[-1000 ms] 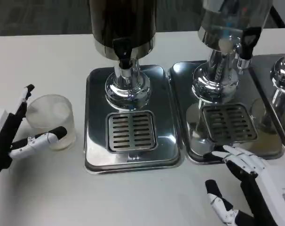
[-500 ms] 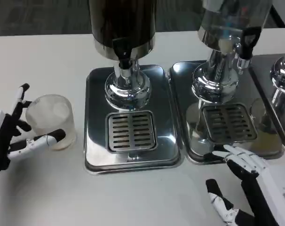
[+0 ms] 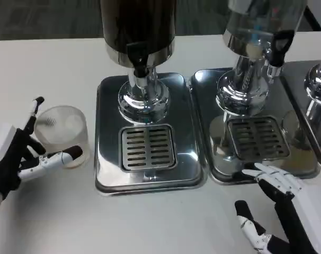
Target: Grasp the cup under the faucet to collect the drink, then remove the cup.
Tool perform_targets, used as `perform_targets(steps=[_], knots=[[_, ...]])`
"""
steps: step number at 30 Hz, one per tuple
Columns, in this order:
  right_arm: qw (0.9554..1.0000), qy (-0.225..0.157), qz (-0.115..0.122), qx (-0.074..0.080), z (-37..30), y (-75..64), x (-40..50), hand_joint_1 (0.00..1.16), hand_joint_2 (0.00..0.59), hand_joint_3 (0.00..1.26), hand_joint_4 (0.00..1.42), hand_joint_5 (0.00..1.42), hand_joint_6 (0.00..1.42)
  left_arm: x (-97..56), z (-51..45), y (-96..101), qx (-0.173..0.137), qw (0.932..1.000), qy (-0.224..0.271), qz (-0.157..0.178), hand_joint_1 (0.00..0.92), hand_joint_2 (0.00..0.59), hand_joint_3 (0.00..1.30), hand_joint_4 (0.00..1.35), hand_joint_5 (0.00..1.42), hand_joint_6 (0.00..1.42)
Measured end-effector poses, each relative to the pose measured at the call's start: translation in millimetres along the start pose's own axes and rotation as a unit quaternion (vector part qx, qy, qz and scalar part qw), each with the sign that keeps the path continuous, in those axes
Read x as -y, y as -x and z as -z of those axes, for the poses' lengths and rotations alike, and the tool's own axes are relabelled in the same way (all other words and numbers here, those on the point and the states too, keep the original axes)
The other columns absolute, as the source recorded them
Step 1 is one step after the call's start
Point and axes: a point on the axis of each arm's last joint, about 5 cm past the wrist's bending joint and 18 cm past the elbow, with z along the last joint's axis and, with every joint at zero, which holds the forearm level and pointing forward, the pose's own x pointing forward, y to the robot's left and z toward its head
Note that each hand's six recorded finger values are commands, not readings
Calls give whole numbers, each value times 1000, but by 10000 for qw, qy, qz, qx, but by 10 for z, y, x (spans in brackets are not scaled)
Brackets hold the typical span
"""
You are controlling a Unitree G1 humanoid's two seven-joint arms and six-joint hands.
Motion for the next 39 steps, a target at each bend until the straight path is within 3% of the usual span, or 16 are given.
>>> perform_targets(steps=[7, 13, 25, 39], knots=[[9999, -74, -16, -80, 1, 30, -1, 331, 466, 383, 247, 247, 351, 19, -32, -36, 108, 9998, 114, 128, 170, 25, 184, 320, 607, 808], [9999, -64, -8, -125, 8, 45, 7, 327, 468, 383, 247, 247, 355, 24, -35, -36, 138, 9996, 235, 105, 220, 57, 415, 493, 749, 991], [9997, -121, 62, -192, 21, 42, 23, 276, 504, 375, 243, 247, 367, 63, -50, -21, 320, 9993, 195, 21, 226, 75, 541, 635, 907, 1178], [9996, -179, 104, -217, 17, 35, 22, 248, 525, 382, 247, 247, 367, 101, -21, 49, 329, 9985, 258, -342, 336, 68, 693, 793, 1051, 1334]])
